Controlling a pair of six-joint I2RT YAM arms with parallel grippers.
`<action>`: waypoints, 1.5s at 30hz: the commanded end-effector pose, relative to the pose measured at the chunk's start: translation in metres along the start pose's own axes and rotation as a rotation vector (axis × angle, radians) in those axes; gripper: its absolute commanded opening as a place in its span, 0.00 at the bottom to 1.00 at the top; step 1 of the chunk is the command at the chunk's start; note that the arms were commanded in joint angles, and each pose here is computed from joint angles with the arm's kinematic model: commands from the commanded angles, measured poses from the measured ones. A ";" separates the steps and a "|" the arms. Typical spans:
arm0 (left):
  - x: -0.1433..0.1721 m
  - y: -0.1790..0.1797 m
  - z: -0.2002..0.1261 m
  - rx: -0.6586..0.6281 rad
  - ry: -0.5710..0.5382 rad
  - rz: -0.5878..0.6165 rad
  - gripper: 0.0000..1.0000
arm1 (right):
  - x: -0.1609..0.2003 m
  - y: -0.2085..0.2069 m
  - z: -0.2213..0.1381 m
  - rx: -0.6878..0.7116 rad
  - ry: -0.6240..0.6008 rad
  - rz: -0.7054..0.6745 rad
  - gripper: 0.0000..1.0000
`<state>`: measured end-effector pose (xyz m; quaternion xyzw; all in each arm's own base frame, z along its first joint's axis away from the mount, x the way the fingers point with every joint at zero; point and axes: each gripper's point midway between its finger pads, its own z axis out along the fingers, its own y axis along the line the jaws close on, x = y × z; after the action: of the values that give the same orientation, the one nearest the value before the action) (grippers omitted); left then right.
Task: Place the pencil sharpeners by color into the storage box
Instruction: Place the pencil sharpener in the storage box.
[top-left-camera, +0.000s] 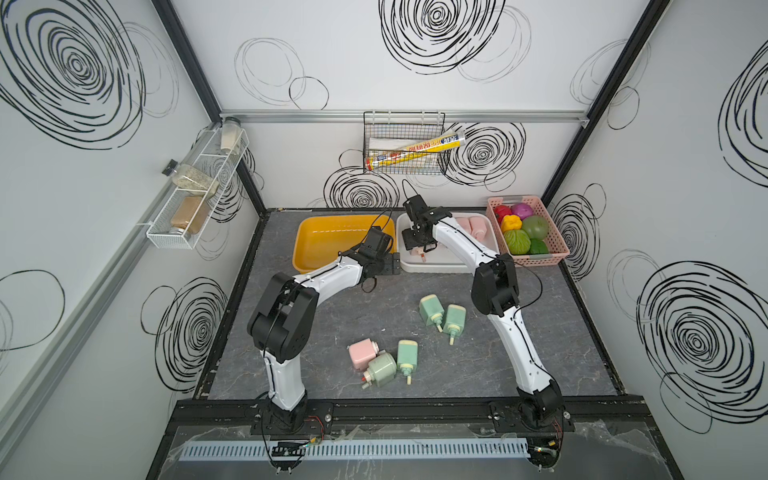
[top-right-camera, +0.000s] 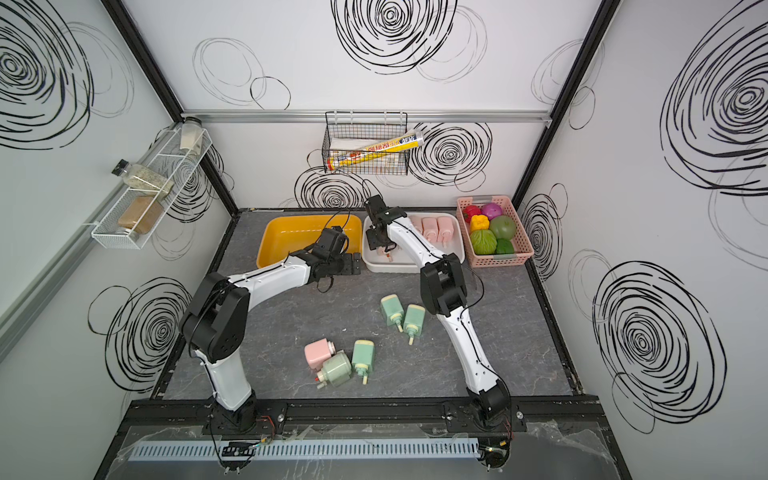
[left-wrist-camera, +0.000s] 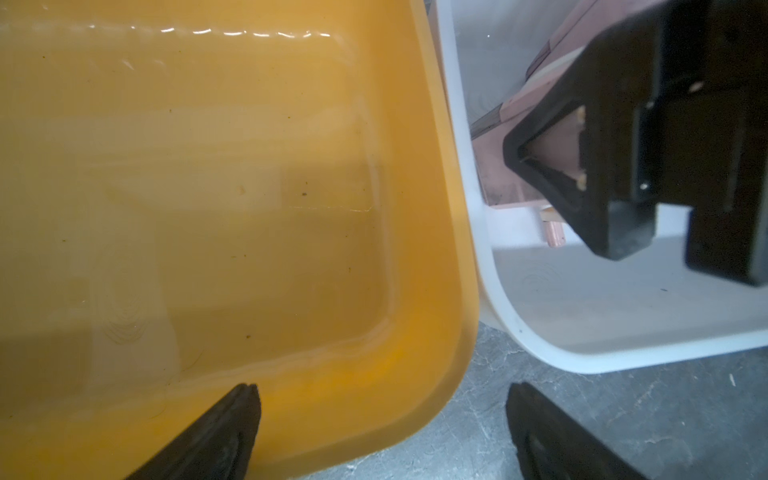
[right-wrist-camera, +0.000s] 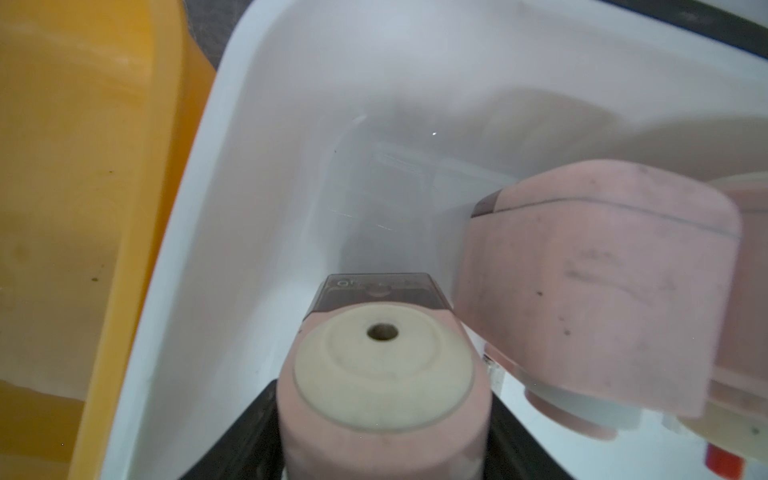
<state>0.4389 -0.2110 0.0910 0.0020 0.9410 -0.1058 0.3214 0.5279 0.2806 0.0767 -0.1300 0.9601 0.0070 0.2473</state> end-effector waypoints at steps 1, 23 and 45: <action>-0.009 0.000 0.001 0.000 -0.012 0.005 0.99 | 0.010 -0.002 0.008 0.010 0.039 -0.009 0.76; -0.007 0.003 0.001 -0.008 -0.008 0.005 0.99 | -0.009 -0.006 -0.023 0.058 -0.099 0.032 0.62; -0.003 0.006 0.004 -0.020 0.004 0.005 0.99 | -0.021 -0.011 -0.005 0.101 -0.157 0.164 0.55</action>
<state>0.4396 -0.2090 0.0904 0.0013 0.9413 -0.1028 0.3215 0.5316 0.2730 0.0744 -0.0770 0.9541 -0.0141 0.2892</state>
